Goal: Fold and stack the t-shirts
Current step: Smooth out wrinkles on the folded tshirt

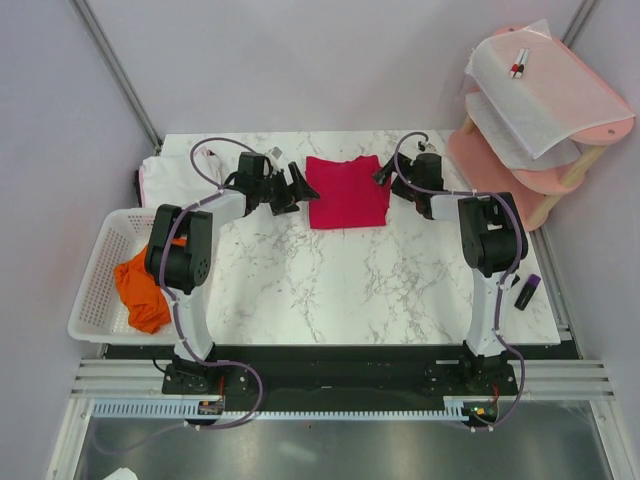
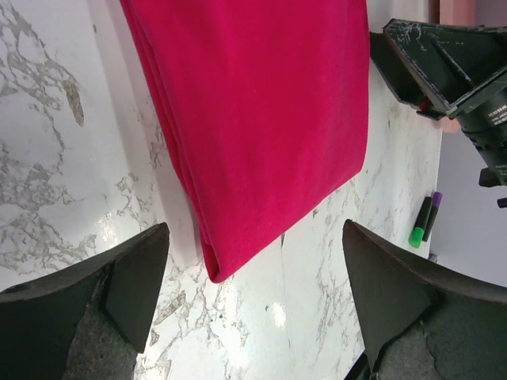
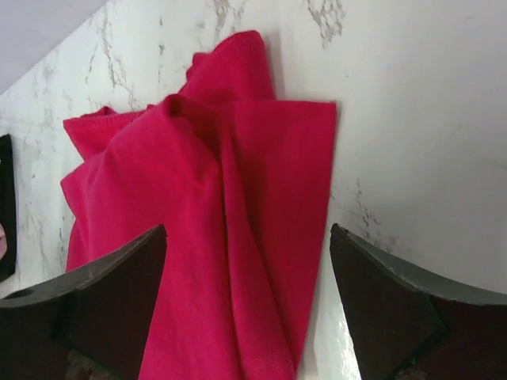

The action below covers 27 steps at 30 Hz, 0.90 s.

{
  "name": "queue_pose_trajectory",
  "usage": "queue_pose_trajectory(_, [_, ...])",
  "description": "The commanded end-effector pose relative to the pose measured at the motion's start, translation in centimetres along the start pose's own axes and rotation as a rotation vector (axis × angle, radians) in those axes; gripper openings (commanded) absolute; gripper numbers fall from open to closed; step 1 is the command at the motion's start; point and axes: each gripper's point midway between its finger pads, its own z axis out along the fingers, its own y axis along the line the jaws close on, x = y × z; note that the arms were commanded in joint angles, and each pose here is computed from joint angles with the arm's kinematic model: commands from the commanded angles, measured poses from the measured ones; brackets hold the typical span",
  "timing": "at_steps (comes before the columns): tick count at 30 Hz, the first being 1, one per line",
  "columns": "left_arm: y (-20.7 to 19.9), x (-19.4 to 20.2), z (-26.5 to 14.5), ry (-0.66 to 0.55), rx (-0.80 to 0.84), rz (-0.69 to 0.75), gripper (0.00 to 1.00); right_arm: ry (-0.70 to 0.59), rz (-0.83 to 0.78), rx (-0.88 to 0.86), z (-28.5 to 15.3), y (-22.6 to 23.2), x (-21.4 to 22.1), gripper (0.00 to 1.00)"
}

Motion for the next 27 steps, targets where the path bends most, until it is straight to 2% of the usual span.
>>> queue_pose_trajectory(1, [-0.6, -0.3, 0.0, -0.017, 0.034, 0.014, 0.95, -0.060, -0.030, -0.102, 1.5, 2.8, -2.6, 0.87])
queue_pose_trajectory(7, [0.0, 0.4, 0.5, 0.007, 0.030, 0.011, 0.94, -0.096, -0.025, -0.145, 2.6, 4.2, -4.2, 0.78])
queue_pose_trajectory(11, [0.8, 1.0, 0.9, 0.025, 0.020, 0.004, 0.94, -0.102, -0.022, -0.174, 3.2, 5.3, -4.7, 0.58])
queue_pose_trajectory(14, [1.1, 1.3, 1.2, 0.034, 0.017, 0.000, 0.93, -0.100, -0.015, -0.188, 4.0, 5.8, -4.8, 0.53])
queue_pose_trajectory(22, [1.7, 1.7, 1.8, 0.053, 0.017, -0.006, 0.92, -0.062, -0.035, -0.185, 6.6, 6.9, -3.6, 0.48])
queue_pose_trajectory(25, [1.8, 1.8, 1.9, 0.056, 0.017, -0.009, 0.92, -0.065, -0.045, -0.191, 7.0, 7.4, -3.6, 0.38])
queue_pose_trajectory(27, [2.0, 1.8, 1.9, 0.055, 0.014, -0.008, 0.92, -0.067, -0.046, -0.196, 7.2, 7.5, -3.8, 0.22])
